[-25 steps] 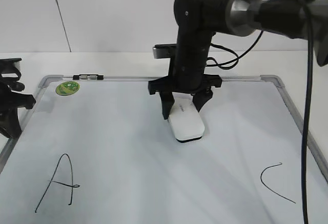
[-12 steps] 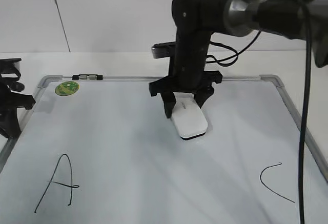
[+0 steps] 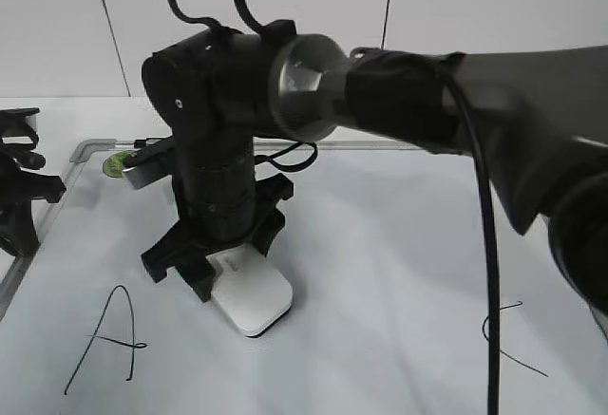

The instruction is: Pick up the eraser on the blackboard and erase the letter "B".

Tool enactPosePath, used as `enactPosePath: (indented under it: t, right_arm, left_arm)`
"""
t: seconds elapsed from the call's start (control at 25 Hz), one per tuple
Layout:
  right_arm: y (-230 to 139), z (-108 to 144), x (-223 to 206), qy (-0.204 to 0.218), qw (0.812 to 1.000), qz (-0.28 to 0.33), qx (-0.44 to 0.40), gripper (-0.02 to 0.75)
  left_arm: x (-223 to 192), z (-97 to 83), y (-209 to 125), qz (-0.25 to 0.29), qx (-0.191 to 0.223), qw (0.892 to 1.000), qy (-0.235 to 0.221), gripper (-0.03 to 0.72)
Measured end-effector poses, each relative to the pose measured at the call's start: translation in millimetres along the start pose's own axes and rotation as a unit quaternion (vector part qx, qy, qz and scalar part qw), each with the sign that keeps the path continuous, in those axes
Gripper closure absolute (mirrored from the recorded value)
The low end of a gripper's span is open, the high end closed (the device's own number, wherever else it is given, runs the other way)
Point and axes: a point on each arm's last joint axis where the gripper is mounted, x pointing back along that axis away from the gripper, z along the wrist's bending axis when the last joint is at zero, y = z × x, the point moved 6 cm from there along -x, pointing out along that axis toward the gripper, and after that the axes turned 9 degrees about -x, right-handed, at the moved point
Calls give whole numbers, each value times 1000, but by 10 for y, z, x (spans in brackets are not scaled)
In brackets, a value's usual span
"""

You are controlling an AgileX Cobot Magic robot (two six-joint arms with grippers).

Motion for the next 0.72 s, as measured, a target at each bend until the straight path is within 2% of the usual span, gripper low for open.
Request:
enactPosePath:
  t: [0.16,0.28,0.4,0.48,0.64,0.72]
  right_arm:
    - [6,5,0,1,1000,-2,2,216]
    - [39,-118,-1,6,1000,-1,-15,216]
    - [81,-288,0,34,998,6,-58,216]
    - [139,-558,-1,36,995,4,-98,216]
    - [202,-1366,-3,25,982,-4,-189,216]
    - [189,-1652,-1,23,975,-5,-220,216]
  left_arm:
    - [0,0,0,0,0,1000,0,666]
    - [0,0,0,0,0,1000,0,666]
    - [0,-3,6,-2,1,1000,-1,666]
    - [0,-5,10,-3,2,1000,-2,666]
    - [0,-5,10,-3,2,1000,-2,666]
    - [0,-5,10,-3,2,1000,-2,666]
